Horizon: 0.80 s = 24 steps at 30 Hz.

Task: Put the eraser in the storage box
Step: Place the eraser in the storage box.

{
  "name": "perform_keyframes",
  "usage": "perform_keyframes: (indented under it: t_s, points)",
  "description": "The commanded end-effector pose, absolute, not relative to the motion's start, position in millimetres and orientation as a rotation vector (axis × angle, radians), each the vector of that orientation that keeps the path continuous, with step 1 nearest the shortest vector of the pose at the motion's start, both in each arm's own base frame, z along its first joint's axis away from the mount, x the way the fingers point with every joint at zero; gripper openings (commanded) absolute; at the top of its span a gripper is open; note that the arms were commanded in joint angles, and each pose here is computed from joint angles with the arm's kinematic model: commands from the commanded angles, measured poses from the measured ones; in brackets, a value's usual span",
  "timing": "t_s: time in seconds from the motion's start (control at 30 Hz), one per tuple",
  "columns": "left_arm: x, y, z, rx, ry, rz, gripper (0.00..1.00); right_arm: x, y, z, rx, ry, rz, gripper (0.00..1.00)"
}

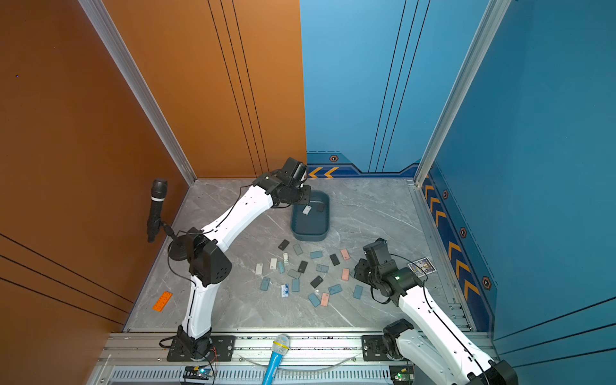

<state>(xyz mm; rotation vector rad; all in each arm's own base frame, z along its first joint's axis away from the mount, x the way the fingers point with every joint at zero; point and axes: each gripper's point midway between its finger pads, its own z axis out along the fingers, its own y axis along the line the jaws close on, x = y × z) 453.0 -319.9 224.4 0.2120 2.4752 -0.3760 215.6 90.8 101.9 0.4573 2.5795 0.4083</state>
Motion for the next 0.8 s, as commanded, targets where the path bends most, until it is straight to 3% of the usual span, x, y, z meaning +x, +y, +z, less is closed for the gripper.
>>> perform_keyframes:
  t_s: [0.0,0.33,0.77]
  points:
    - [432,-319,230,0.297,2.448,-0.372,0.34,200,81,81,0.529,2.633,0.327,0.44]
    - [380,-315,250,0.317,2.253,-0.596,0.35,185,77,51,0.588,2.711,0.243,0.45]
    - [345,-300,224,0.35,2.289,-0.575,0.36,171,84,30,0.589,2.783,0.189,0.48]
